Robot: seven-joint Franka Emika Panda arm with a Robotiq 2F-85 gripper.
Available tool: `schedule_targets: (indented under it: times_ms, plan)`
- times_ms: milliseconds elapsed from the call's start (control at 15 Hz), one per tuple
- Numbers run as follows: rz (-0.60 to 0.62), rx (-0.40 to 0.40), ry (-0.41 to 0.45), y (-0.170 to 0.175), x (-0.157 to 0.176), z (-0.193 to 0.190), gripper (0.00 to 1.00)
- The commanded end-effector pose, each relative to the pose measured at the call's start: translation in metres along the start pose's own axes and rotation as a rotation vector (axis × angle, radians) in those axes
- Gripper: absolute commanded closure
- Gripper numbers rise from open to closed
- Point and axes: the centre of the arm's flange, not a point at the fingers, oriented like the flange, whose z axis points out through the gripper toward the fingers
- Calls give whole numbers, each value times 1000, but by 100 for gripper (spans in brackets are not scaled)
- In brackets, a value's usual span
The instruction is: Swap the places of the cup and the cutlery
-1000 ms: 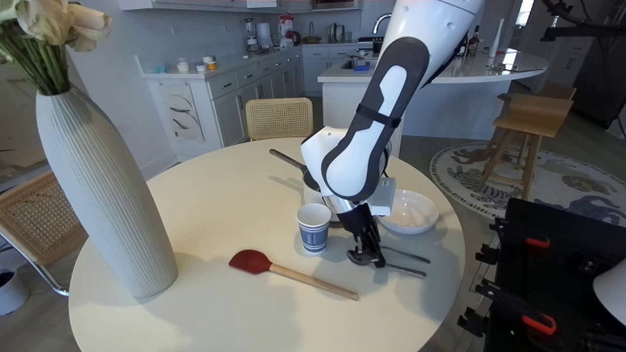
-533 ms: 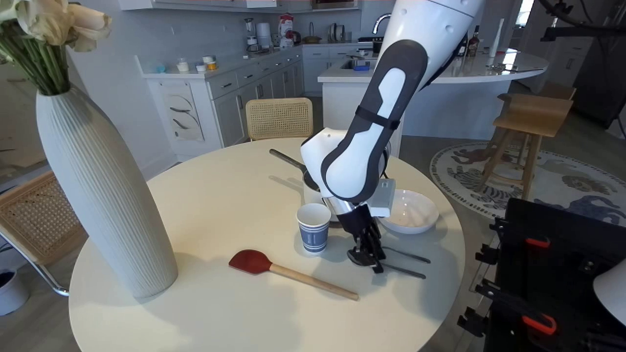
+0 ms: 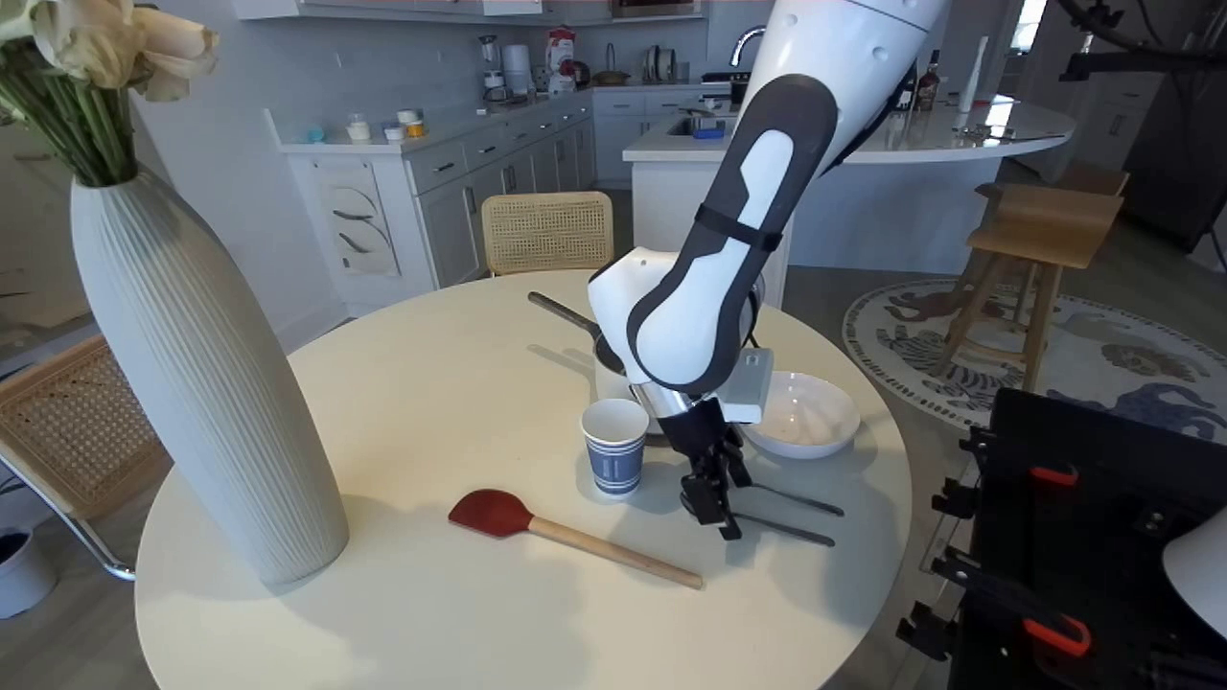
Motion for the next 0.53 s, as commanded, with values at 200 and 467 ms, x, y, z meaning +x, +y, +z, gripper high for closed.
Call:
schedule_targets:
  times_ms: [200, 467]
  plan:
    - [46, 43, 36, -4, -11, -40, 0]
    - [44, 27, 102, -8, -22, -65, 0]
